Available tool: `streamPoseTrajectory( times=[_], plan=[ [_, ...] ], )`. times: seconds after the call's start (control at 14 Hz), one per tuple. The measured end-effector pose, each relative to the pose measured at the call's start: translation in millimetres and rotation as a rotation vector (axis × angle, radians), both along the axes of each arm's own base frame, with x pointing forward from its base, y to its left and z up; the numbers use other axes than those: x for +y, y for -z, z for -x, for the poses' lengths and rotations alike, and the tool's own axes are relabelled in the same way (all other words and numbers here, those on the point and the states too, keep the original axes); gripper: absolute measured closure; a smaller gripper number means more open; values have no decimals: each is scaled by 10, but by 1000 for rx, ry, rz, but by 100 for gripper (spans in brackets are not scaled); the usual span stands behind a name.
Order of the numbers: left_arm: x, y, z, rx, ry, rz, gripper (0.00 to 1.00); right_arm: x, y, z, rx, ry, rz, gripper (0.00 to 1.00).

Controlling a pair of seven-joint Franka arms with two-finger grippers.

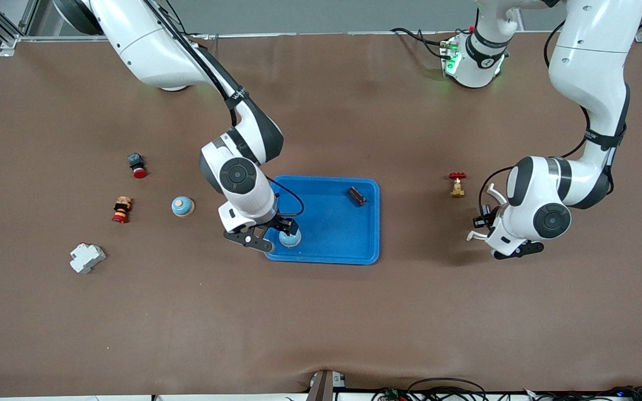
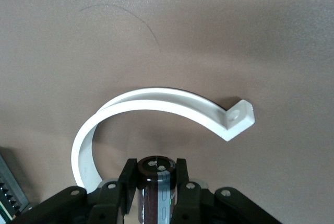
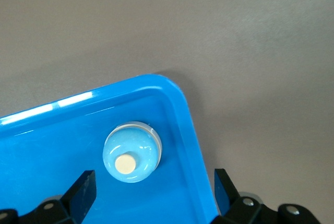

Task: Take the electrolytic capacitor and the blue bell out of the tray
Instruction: 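Move the right gripper back to the tray and grasp the second bell, then lift the second bell with the right gripper while the left gripper returns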

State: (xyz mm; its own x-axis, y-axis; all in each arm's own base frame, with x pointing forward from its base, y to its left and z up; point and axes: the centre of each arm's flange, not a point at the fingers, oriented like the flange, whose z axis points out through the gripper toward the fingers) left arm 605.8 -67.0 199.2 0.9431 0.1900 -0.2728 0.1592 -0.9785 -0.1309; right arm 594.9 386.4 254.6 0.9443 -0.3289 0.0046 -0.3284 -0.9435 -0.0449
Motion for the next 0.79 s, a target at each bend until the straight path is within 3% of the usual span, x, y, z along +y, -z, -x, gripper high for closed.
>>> streamPoseTrajectory(
  times=[0.79],
  plan=[
    [-41,74,5,4,6,2,66,316,522,-23,-13,26,58,0]
  ],
)
